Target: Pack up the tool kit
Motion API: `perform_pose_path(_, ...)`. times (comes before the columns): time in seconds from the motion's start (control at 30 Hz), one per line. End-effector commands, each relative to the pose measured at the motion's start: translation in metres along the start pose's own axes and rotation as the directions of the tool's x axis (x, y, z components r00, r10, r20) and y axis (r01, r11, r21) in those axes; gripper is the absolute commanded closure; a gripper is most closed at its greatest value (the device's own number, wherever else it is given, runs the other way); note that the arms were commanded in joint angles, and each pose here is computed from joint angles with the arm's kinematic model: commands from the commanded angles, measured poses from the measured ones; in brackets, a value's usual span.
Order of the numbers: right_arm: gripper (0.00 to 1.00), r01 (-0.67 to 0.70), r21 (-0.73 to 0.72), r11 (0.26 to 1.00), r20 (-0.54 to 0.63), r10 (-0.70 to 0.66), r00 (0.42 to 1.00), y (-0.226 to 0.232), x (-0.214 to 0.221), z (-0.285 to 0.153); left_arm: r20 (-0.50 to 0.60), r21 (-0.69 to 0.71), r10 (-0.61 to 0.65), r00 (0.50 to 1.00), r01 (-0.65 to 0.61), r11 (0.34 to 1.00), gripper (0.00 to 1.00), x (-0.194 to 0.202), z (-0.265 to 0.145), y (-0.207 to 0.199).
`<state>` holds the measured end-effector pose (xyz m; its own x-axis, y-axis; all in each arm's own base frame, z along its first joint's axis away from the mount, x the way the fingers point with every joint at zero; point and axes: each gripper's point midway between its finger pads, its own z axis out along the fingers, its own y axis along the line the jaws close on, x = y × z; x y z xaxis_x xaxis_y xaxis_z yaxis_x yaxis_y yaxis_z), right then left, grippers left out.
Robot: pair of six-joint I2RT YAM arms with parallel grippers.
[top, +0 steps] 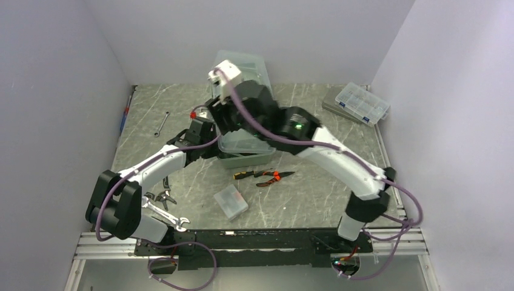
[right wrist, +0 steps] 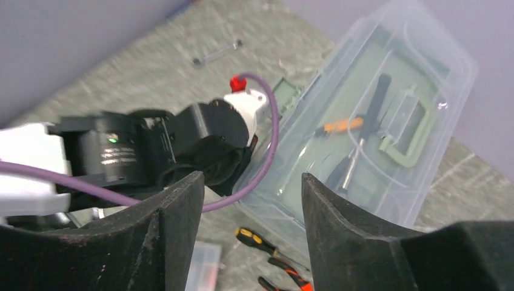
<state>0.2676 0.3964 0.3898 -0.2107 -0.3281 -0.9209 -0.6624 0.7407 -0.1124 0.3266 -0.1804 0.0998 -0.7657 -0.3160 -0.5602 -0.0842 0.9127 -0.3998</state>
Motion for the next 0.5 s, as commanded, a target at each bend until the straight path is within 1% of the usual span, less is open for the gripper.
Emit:
perform_pose_path(0.0, 0.36, -0.169, -0.042, 0.985, 0.138, 0.173, 0.975, -0.033, -0.039, -0.033, 0.017, 0.241, 0.041, 0.999, -0.044, 0.969, 0.93, -0.005, -0.034, -0.05)
perform_pose_path(0.07, 0.33, -0.226, -0.018, 0.974, 0.117, 0.227, 0.967, -0.061, -0.025, -0.03, 0.031, 0.228, 0.035, 0.999, -0.041, 0.973, 0.85, -0.007, -0.044, -0.046)
perform_pose_path(0.1, 0.33, -0.266, -0.015, 0.964, 0.123, 0.265, 0.956, -0.077, -0.024, -0.031, 0.04, 0.202, 0.032, 0.999, -0.039, 0.978, 0.81, -0.008, -0.048, -0.041)
perform_pose_path(0.17, 0.33, -0.321, -0.006, 0.947, 0.1, 0.32, 0.942, -0.1, -0.006, -0.026, 0.065, 0.141, 0.025, 0.998, -0.034, 0.989, 0.72, -0.013, -0.057, -0.028)
perform_pose_path(0.23, 0.32, -0.364, 0.011, 0.931, 0.095, 0.362, 0.927, -0.122, 0.005, -0.022, 0.08, 0.128, 0.011, 0.997, -0.021, 0.992, 0.68, -0.019, -0.067, -0.02)
perform_pose_path(0.27, 0.32, -0.378, 0.015, 0.926, 0.087, 0.376, 0.923, -0.132, 0.01, -0.02, 0.081, 0.129, 0.006, 0.997, -0.017, 0.991, 0.63, -0.021, -0.073, -0.018)
perform_pose_path(0.33, 0.32, -0.391, 0.027, 0.92, 0.06, 0.389, 0.919, -0.143, 0.021, -0.012, 0.076, 0.104, 0.017, 0.997, -0.025, 0.994, 0.55, -0.025, -0.083, -0.014)
perform_pose_path(0.37, 0.32, -0.394, 0.043, 0.918, 0.044, 0.392, 0.919, -0.149, 0.026, -0.007, 0.069, 0.087, 0.023, 0.997, -0.029, 0.996, 0.54, -0.026, -0.088, -0.011)
perform_pose_path(0.47, 0.32, -0.407, 0.035, 0.913, -0.008, 0.407, 0.913, -0.151, 0.041, 0.009, 0.081, 0.069, 0.018, 0.997, -0.023, 0.997, 0.48, -0.03, -0.106, -0.001)
